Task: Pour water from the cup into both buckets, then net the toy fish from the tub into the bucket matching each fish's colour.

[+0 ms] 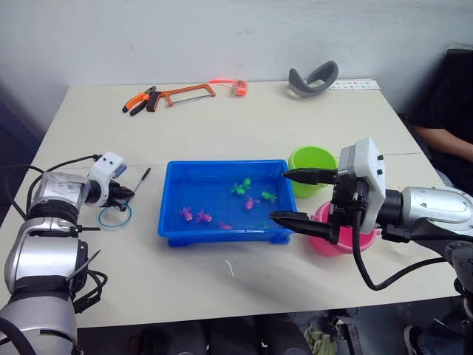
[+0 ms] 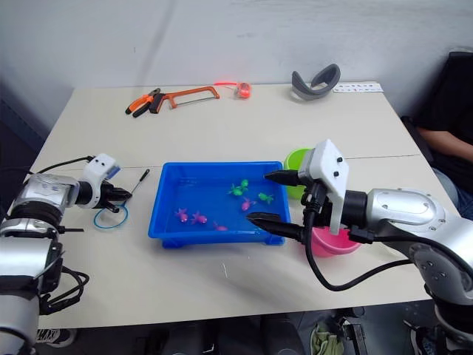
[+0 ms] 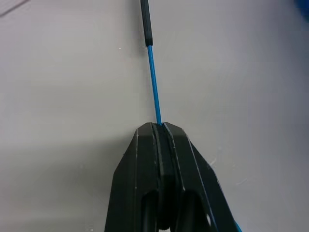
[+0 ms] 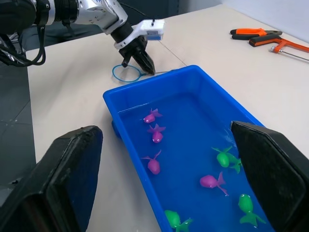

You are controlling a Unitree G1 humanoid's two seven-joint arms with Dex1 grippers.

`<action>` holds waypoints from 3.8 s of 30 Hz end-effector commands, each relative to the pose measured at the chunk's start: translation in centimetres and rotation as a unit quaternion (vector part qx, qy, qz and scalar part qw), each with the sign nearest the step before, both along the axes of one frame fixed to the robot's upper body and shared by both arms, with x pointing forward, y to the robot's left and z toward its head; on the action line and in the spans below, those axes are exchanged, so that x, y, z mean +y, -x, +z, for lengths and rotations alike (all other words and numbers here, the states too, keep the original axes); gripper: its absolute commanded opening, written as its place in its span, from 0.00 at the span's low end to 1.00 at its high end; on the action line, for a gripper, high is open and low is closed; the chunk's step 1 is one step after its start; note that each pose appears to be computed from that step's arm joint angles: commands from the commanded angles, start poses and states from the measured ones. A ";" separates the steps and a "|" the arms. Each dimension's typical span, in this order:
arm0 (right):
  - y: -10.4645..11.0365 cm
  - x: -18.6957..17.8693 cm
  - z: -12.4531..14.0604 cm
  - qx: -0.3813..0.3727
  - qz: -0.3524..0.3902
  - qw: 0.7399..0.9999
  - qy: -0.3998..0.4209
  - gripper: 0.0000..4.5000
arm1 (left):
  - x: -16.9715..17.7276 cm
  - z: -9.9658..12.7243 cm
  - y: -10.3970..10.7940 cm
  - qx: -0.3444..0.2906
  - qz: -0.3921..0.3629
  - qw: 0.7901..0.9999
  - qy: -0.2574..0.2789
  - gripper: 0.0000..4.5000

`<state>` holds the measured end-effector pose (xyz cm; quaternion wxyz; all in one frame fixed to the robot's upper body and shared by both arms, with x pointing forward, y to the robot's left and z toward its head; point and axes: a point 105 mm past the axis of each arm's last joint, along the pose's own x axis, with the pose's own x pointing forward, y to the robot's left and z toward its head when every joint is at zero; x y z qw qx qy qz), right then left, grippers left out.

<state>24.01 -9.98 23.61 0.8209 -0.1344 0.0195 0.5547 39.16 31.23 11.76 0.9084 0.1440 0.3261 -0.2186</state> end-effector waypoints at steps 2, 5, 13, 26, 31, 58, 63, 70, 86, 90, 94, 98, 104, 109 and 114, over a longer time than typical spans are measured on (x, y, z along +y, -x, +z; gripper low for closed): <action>0.3 -0.4 1.5 -0.020 0.005 1.000 -0.007 1.00 | -1.2 7.2 -0.3 -0.102 -0.088 0.990 0.037 0.01; 0.4 -0.8 1.9 -0.015 0.012 1.000 0.002 1.00 | -2.7 10.4 0.5 -0.139 -0.159 0.977 0.029 0.01; 0.0 -1.1 3.9 -0.009 0.046 0.999 0.016 1.00 | -11.8 13.9 7.8 -0.127 -0.467 0.873 0.055 0.01; -1.9 1.8 3.4 0.033 0.085 0.994 0.058 1.00 | -21.3 11.2 8.1 -0.103 -0.601 0.792 0.025 0.01; -2.2 2.2 2.6 0.039 0.085 0.992 0.082 1.00 | -22.2 11.3 8.2 -0.106 -0.622 0.775 0.012 0.01; -3.3 3.4 1.3 0.026 0.093 0.988 0.116 0.01 | -24.0 12.0 7.2 -0.130 -0.629 0.767 0.004 0.00; -3.4 3.1 1.0 0.012 0.090 0.987 0.134 0.01 | -24.1 12.7 7.2 -0.133 -0.625 0.769 0.021 0.00; -3.5 2.8 1.0 0.005 0.091 0.987 0.135 0.01 | -24.1 13.3 7.3 -0.131 -0.624 0.769 0.039 0.00; -4.6 -3.5 1.3 -0.154 0.005 0.952 0.265 0.00 | -17.8 9.6 9.8 -0.106 -0.534 0.830 0.121 0.99; -4.7 -4.6 -0.3 -0.217 0.036 0.917 0.331 0.00 | -17.6 9.0 10.6 -0.123 -0.506 0.843 0.134 0.99; -4.9 -4.9 -0.8 -0.263 0.052 0.892 0.363 0.00 | -17.4 7.9 11.6 -0.124 -0.483 0.856 0.139 0.99; -5.5 -5.5 -1.4 -0.287 0.058 0.874 0.388 0.00 | -17.3 6.8 11.9 -0.123 -0.466 0.865 0.136 0.99; -5.7 -6.0 -2.4 -0.307 0.072 0.855 0.412 0.00 | -17.4 6.8 11.8 -0.143 -0.436 0.876 0.147 0.99; -5.8 -5.9 -3.6 -0.312 0.086 0.849 0.418 0.00 | -17.3 6.7 11.8 -0.147 -0.433 0.879 0.137 0.99; -5.6 -5.4 -5.0 -0.298 0.094 0.863 0.398 0.00 | -17.2 7.0 11.7 -0.152 -0.432 0.879 0.133 0.99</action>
